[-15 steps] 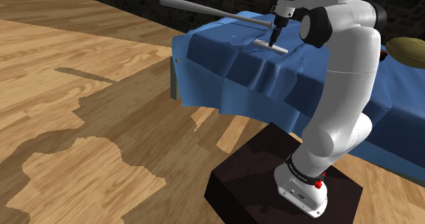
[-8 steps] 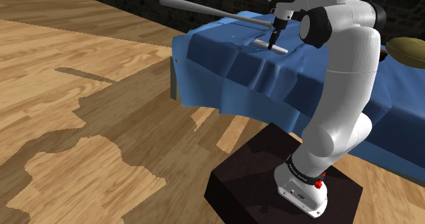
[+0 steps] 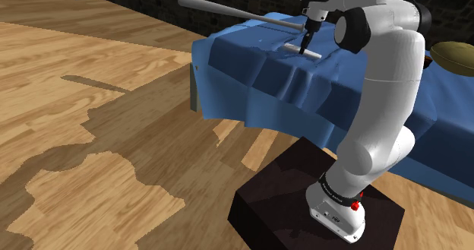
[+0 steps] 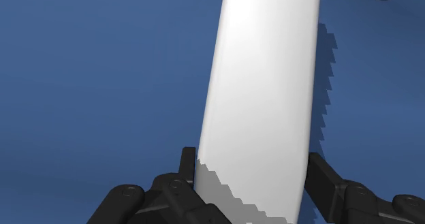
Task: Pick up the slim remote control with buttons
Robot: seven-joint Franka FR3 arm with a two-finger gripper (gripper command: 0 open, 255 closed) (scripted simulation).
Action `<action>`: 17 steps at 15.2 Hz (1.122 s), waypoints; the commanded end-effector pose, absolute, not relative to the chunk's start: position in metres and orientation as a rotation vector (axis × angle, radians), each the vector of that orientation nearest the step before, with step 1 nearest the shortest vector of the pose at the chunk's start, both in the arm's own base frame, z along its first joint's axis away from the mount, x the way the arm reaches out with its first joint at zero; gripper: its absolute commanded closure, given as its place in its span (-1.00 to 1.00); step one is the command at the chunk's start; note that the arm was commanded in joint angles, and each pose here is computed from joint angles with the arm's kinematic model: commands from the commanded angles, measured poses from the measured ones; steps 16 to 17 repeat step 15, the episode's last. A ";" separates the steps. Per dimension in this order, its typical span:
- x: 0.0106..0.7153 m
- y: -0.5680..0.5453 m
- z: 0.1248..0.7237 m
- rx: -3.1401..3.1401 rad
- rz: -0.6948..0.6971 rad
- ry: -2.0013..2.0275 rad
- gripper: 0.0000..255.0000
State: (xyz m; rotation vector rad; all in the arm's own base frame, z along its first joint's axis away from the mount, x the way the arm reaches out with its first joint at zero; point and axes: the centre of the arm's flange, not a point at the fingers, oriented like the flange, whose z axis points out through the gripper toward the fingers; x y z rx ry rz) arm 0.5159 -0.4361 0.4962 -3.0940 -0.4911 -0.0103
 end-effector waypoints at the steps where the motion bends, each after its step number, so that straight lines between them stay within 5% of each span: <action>1: 0.516 -0.437 0.506 -3.094 -0.010 -0.491 1.00; 17: 0.516 -0.437 0.570 -3.094 -0.010 -0.491 1.00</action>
